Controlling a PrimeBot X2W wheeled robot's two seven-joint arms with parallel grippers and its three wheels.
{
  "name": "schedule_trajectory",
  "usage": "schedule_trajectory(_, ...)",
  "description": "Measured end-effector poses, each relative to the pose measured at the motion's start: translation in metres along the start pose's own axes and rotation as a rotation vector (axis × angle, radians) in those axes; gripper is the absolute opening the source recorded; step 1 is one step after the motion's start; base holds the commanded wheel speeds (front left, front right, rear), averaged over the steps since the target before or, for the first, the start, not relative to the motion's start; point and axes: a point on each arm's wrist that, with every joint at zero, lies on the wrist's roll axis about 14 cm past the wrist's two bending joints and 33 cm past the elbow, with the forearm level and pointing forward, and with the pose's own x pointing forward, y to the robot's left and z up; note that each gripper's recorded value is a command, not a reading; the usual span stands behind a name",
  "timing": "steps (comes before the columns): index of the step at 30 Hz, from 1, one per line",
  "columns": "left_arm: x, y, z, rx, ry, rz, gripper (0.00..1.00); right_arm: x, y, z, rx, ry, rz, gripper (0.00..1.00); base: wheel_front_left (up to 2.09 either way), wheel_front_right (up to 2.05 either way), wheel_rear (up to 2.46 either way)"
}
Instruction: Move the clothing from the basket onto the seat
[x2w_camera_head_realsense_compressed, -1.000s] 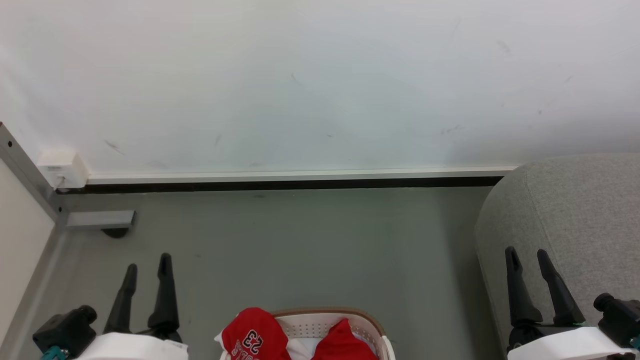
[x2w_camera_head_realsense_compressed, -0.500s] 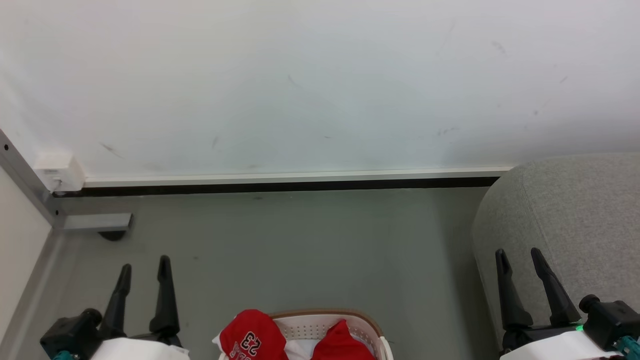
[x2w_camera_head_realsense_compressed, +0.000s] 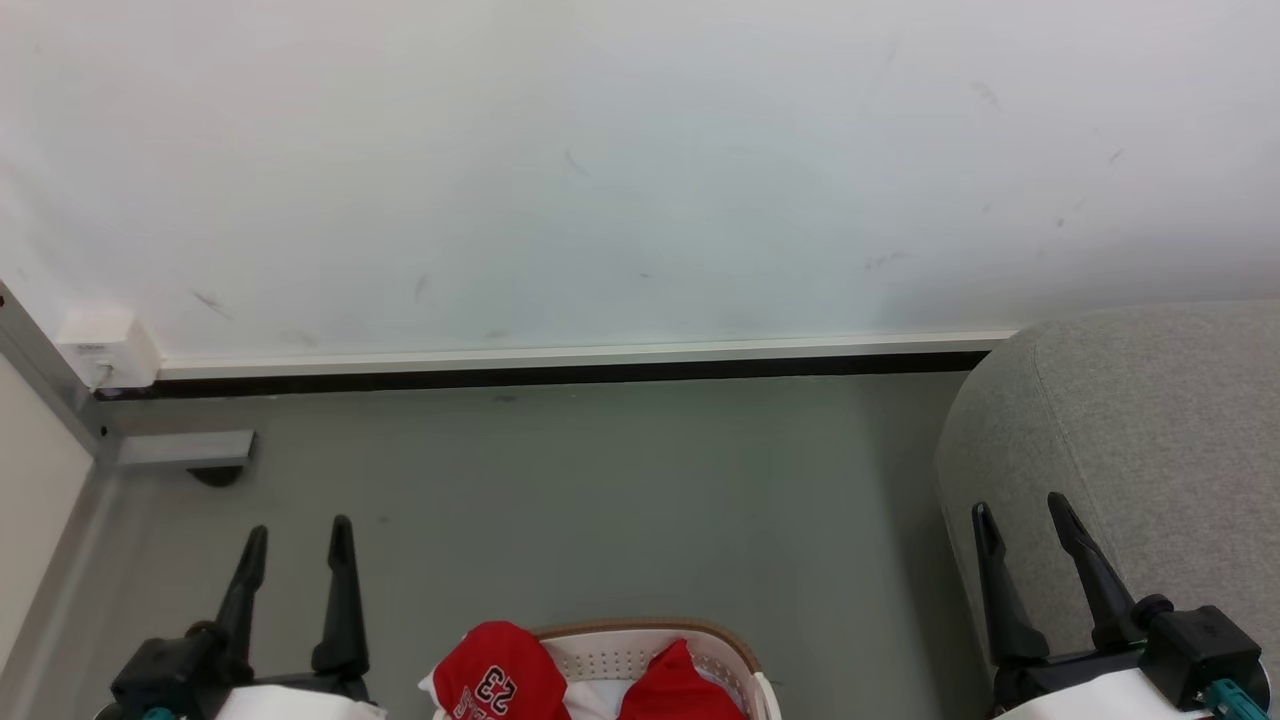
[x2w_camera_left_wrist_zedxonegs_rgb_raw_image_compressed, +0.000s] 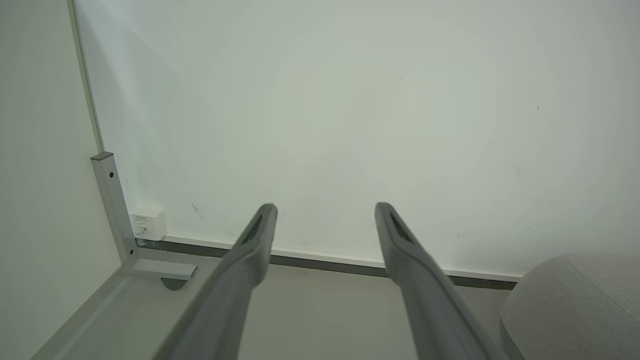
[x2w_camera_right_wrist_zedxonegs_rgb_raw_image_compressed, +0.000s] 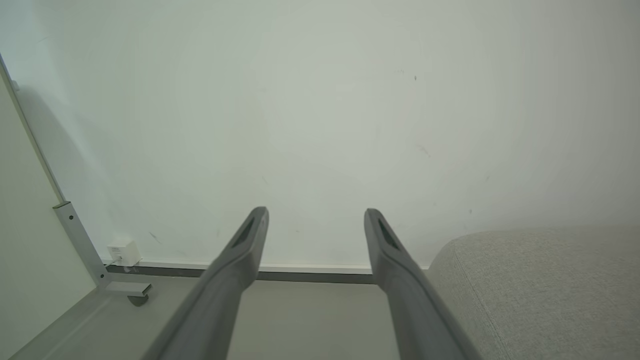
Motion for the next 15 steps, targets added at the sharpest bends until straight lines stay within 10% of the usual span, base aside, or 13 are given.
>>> schedule_trajectory(15, 0.0005, -0.0065, 0.005, 0.11, -0.035, -0.028, 1.0, -0.0002, 0.005, 0.0034, -0.104, -0.019, 0.027, 1.0, 0.0, 0.0, 0.0)
